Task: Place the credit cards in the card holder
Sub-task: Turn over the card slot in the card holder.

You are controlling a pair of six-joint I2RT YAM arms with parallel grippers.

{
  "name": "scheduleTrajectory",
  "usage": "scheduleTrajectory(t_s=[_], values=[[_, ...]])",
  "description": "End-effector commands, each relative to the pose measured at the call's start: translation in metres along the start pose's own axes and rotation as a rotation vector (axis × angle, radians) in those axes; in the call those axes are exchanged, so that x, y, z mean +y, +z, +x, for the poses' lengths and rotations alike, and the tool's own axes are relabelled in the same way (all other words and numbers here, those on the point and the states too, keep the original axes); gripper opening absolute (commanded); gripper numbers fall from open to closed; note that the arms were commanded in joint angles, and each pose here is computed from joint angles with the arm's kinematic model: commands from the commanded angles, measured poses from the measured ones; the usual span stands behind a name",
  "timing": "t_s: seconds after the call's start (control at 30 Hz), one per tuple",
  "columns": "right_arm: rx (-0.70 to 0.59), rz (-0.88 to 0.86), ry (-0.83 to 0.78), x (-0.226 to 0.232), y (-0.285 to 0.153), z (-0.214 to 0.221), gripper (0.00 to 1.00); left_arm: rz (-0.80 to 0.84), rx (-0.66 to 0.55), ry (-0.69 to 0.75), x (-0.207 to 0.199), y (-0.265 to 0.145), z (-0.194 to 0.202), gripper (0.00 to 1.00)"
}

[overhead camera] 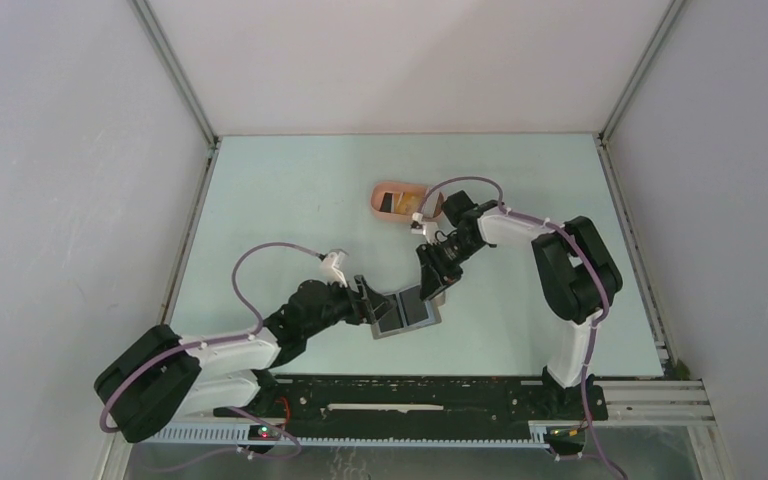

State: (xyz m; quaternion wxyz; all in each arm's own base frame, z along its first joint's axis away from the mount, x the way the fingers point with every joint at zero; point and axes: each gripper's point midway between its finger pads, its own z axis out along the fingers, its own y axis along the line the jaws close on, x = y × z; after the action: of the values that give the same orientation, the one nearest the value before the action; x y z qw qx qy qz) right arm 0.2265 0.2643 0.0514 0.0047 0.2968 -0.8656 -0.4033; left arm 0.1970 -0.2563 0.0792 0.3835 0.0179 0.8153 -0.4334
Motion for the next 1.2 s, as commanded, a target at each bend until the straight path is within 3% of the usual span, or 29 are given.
scheduleTrajectory(t_s=[0.0, 0.47, 1.0, 1.17], values=[[-0.038, -0.121, 0.019, 0.017, -0.006, -0.012, 0.45, 0.044, -0.009, -0.017, -0.009, 0.002, -0.002, 0.75], [-0.039, -0.281, 0.08, 0.03, -0.005, -0.015, 0.23, 0.077, 0.009, -0.047, -0.014, 0.006, 0.001, 0.74], [0.011, -0.437, 0.094, 0.052, 0.009, -0.014, 0.22, 0.089, 0.034, -0.096, -0.016, 0.016, 0.006, 0.76], [0.018, -0.478, 0.091, 0.058, 0.008, -0.014, 0.3, 0.074, 0.03, -0.107, -0.014, 0.018, 0.006, 0.77]])
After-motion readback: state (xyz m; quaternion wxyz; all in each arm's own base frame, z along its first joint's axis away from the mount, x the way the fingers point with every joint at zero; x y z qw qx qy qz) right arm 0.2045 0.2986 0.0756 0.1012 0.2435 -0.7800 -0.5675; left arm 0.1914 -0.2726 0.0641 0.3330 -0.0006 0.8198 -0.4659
